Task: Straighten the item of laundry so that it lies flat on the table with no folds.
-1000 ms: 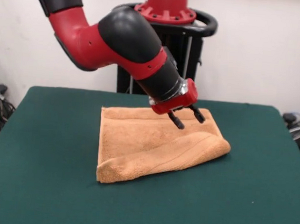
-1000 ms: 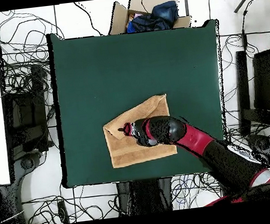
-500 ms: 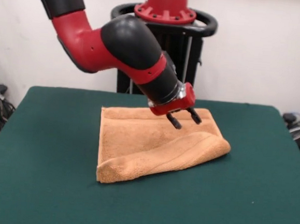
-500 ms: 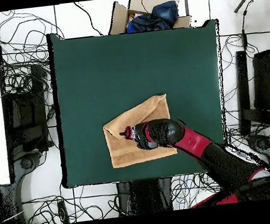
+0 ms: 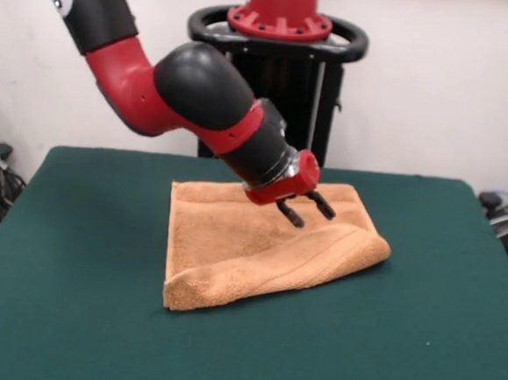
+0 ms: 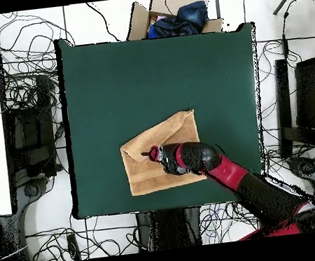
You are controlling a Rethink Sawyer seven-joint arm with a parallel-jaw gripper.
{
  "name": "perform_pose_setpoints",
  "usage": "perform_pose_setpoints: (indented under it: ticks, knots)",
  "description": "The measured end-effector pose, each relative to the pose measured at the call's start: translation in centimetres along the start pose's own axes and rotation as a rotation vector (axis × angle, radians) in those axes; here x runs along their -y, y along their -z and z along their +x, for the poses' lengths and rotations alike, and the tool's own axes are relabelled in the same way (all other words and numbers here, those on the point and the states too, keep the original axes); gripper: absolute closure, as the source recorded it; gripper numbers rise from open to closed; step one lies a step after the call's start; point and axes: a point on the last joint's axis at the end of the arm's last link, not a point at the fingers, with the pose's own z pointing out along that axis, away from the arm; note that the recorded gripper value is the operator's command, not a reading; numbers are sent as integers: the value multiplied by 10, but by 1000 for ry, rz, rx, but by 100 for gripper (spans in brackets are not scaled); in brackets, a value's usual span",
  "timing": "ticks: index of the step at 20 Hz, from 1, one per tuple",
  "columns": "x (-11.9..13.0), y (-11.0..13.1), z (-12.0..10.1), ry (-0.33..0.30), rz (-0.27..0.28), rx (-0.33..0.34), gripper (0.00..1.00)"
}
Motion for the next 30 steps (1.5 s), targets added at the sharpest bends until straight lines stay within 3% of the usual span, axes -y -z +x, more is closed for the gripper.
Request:
perform_pose_setpoints:
  ticks: [10,16,20,30]
  knots:
    - [-3,-3,-10,-49,-153,74,0]
    - [-16,-10,-11,-35,-201,74,0]
    - [-24,-15,-10,-15,-187,62,0]
    - [-47,-30,-7,78,-69,18,0]
